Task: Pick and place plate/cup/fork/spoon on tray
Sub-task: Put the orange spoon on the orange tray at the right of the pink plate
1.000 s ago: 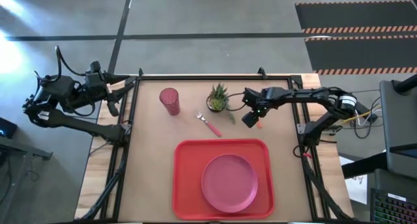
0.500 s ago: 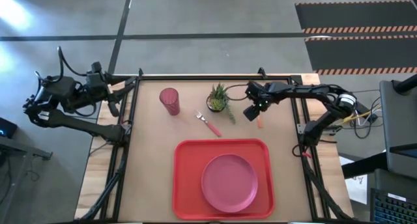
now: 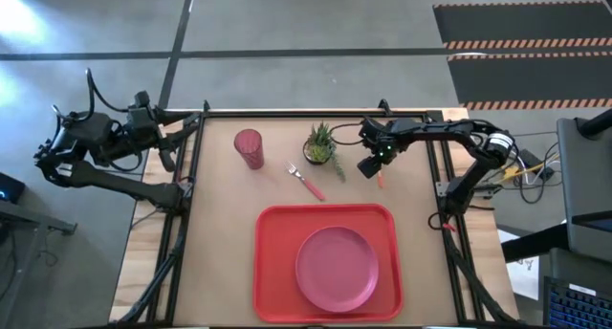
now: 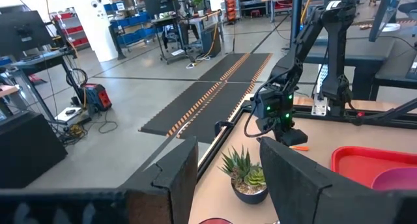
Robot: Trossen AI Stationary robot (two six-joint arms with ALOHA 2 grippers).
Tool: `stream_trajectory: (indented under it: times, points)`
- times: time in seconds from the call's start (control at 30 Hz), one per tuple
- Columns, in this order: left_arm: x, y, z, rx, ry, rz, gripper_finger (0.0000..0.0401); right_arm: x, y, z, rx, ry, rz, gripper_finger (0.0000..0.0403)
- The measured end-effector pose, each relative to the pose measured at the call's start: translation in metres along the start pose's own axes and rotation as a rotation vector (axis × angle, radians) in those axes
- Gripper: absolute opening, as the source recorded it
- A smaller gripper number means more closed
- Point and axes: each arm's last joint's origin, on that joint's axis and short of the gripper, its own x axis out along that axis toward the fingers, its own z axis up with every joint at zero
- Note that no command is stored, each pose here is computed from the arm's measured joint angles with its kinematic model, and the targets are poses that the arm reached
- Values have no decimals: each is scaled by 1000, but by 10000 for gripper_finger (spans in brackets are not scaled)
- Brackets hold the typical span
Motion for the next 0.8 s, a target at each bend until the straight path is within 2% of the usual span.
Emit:
stream_trajectory:
  times: [0.13,0.23,0.3,0.47,0.8]
  points:
    - [0,0,0,0,0,0,150,1,0,0,-11,4,-3,166]
    - [0,0,0,0,0,0,150,1,0,0,-12,3,-8,146]
    - [0,0,0,0,0,0,150,2,-1,0,-11,3,-13,119]
    - [0,0,0,0,0,0,150,2,-1,0,-13,1,-27,24]
    - [0,0,0,0,0,0,150,-3,0,-1,10,-27,-42,9]
